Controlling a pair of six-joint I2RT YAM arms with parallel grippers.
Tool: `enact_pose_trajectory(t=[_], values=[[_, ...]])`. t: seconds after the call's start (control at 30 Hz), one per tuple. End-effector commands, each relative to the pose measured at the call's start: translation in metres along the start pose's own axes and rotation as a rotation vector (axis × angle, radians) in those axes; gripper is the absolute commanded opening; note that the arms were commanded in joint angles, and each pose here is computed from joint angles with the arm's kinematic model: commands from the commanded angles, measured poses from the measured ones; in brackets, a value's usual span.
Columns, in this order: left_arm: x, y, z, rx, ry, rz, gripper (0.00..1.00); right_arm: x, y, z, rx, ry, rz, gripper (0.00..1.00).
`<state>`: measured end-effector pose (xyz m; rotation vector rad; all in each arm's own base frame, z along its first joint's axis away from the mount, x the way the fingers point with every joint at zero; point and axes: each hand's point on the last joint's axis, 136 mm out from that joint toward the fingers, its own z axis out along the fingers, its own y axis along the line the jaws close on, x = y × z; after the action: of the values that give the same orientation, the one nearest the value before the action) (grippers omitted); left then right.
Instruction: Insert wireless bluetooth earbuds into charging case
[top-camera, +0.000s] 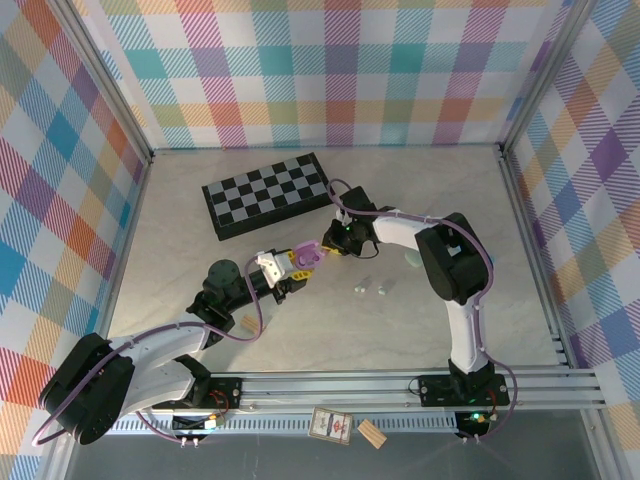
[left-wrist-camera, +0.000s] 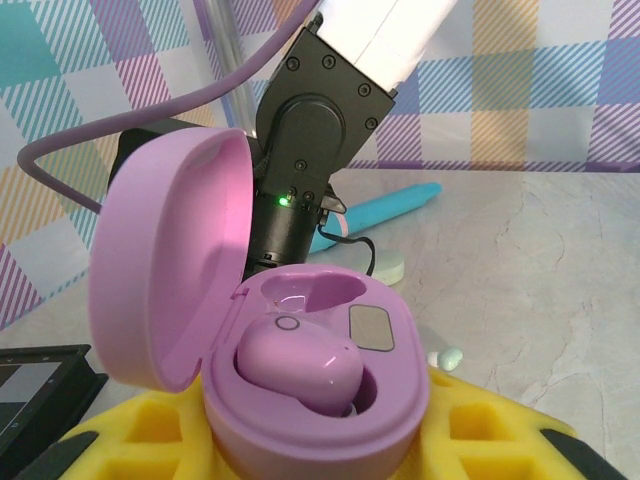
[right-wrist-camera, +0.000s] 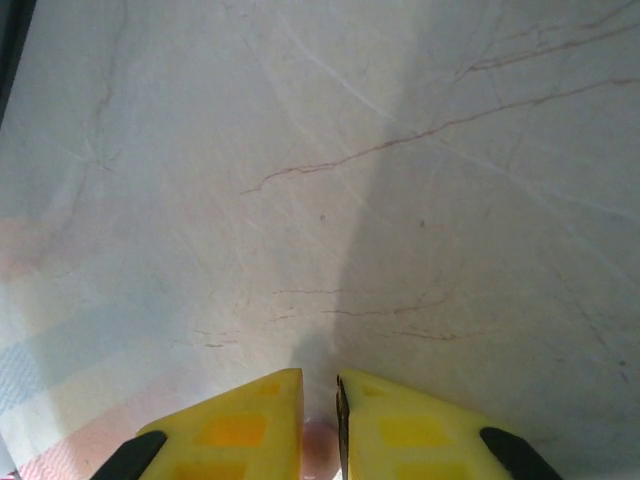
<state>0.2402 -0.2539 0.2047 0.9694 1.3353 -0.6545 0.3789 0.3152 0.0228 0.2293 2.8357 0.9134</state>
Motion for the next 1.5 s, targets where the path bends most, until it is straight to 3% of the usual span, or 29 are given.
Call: enact_pose_trajectory(t=[0.0,0.3,0.6,1.0,1.47], values=[[-0.010,0.000,0.000,0.012,-0.035,0.037,0.29,0.007,-0.003,-0.005,0.043,0.025,-0.032,0.18],[-0.008,0.001,0.001,0.012,-0.035,0.036,0.29,0.010,0.007,-0.024,0.037,0.008,-0.106,0.19],[-0.007,0.001,0.000,0.005,-0.043,0.028,0.29,0.008,0.026,-0.021,-0.048,0.009,-0.189,0.33],[-0.007,0.002,-0.006,-0.007,-0.038,0.027,0.29,0.015,0.022,0.008,-0.033,0.111,-0.313,0.46],[-0.010,0.002,-0.008,-0.003,-0.042,0.028,0.29,0.040,0.037,0.015,-0.117,0.323,-0.560,0.44]])
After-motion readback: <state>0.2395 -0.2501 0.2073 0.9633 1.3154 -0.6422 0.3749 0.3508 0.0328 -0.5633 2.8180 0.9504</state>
